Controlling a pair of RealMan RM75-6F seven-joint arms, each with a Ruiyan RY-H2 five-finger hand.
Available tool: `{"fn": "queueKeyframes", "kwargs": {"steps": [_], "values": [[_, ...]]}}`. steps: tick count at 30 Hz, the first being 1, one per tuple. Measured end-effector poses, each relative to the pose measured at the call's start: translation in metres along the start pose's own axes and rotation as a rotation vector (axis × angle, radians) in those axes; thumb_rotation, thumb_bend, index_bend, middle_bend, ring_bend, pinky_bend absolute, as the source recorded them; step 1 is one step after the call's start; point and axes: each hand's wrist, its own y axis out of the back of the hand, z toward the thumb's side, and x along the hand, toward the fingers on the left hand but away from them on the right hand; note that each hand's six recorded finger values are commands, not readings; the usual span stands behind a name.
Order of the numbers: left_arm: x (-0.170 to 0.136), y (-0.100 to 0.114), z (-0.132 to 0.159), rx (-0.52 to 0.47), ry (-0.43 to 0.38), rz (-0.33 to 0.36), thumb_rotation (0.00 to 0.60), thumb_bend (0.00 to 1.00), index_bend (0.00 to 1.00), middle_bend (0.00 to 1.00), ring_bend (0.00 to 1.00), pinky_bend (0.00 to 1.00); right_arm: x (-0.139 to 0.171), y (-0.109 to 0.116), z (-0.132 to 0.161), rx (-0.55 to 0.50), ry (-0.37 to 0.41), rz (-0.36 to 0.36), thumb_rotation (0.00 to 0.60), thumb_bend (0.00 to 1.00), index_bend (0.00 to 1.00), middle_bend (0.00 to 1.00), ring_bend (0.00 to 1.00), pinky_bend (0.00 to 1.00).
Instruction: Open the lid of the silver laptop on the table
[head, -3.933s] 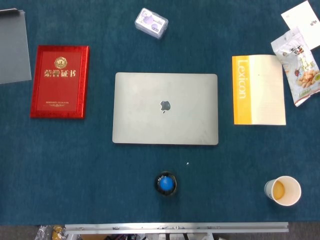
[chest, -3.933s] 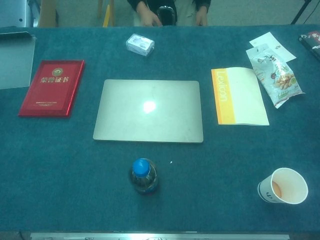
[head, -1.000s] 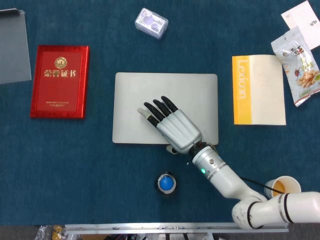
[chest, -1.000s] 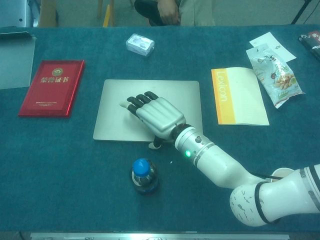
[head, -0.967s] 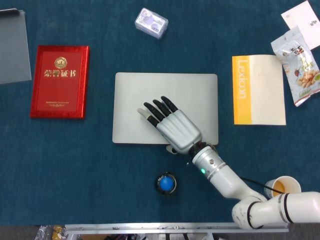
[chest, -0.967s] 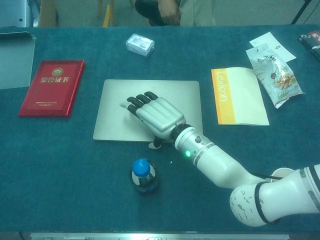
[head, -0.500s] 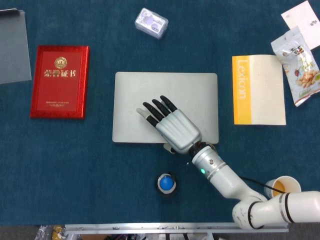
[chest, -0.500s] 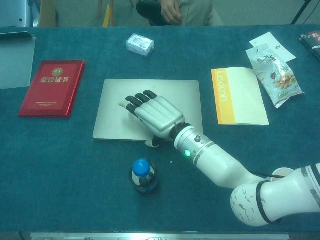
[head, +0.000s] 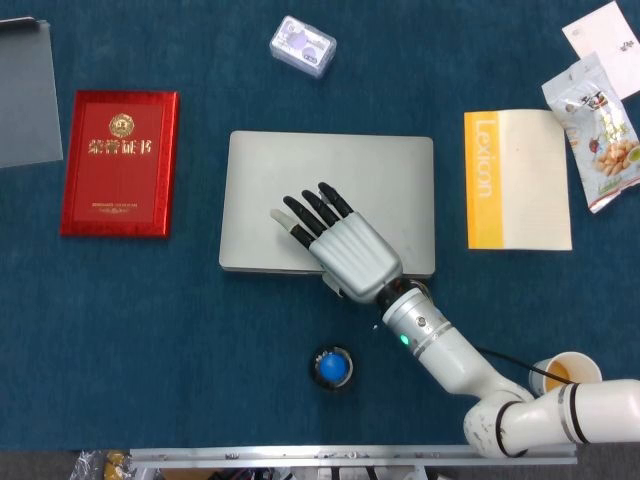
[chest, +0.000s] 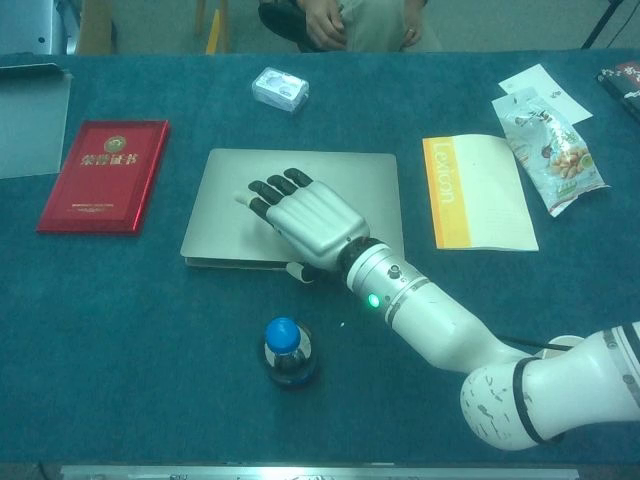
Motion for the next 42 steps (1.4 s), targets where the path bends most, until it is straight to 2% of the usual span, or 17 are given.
{"fn": "queueKeyframes", "kwargs": {"steps": [7, 12, 17, 22, 28, 39, 42], "values": [[0.005, -0.004, -0.001, 0.017, -0.004, -0.02, 0.6, 0.42, 0.21, 0.14, 0.03, 0.04, -0.003, 0.015, 0.001, 0.029, 0.004, -0.036, 0.6, 0.27, 0.0, 0.05, 0.0, 0.01], [0.009, -0.006, 0.002, 0.03, -0.027, -0.027, 0.6, 0.42, 0.24, 0.19, 0.12, 0.05, -0.006, 0.028, -0.001, 0.047, -0.001, -0.062, 0.6, 0.27, 0.0, 0.05, 0.0, 0.01], [0.013, -0.012, 0.008, 0.038, -0.074, -0.052, 0.6, 0.42, 0.25, 0.24, 0.16, 0.05, -0.007, 0.039, -0.002, 0.057, -0.006, -0.085, 0.6, 0.28, 0.0, 0.05, 0.0, 0.01], [0.018, -0.024, 0.02, 0.065, -0.148, -0.13, 0.6, 0.42, 0.26, 0.28, 0.2, 0.07, -0.007, 0.045, -0.004, 0.076, -0.012, -0.095, 0.6, 0.28, 0.0, 0.05, 0.0, 0.01], [0.027, -0.038, 0.039, 0.09, -0.251, -0.233, 0.6, 0.42, 0.26, 0.29, 0.21, 0.09, -0.008, 0.052, -0.008, 0.086, -0.025, -0.105, 0.6, 0.28, 0.0, 0.05, 0.0, 0.01], [0.041, -0.059, 0.07, 0.126, -0.386, -0.354, 0.6, 0.42, 0.26, 0.24, 0.21, 0.09, -0.012, 0.067, -0.01, 0.105, -0.036, -0.133, 0.6, 0.28, 0.0, 0.05, 0.0, 0.01], [0.045, -0.066, 0.079, 0.135, -0.423, -0.387, 0.559, 0.42, 0.26, 0.22, 0.21, 0.09, -0.013, 0.07, -0.011, 0.114, -0.039, -0.137, 0.6, 0.28, 0.0, 0.05, 0.0, 0.01]]}}
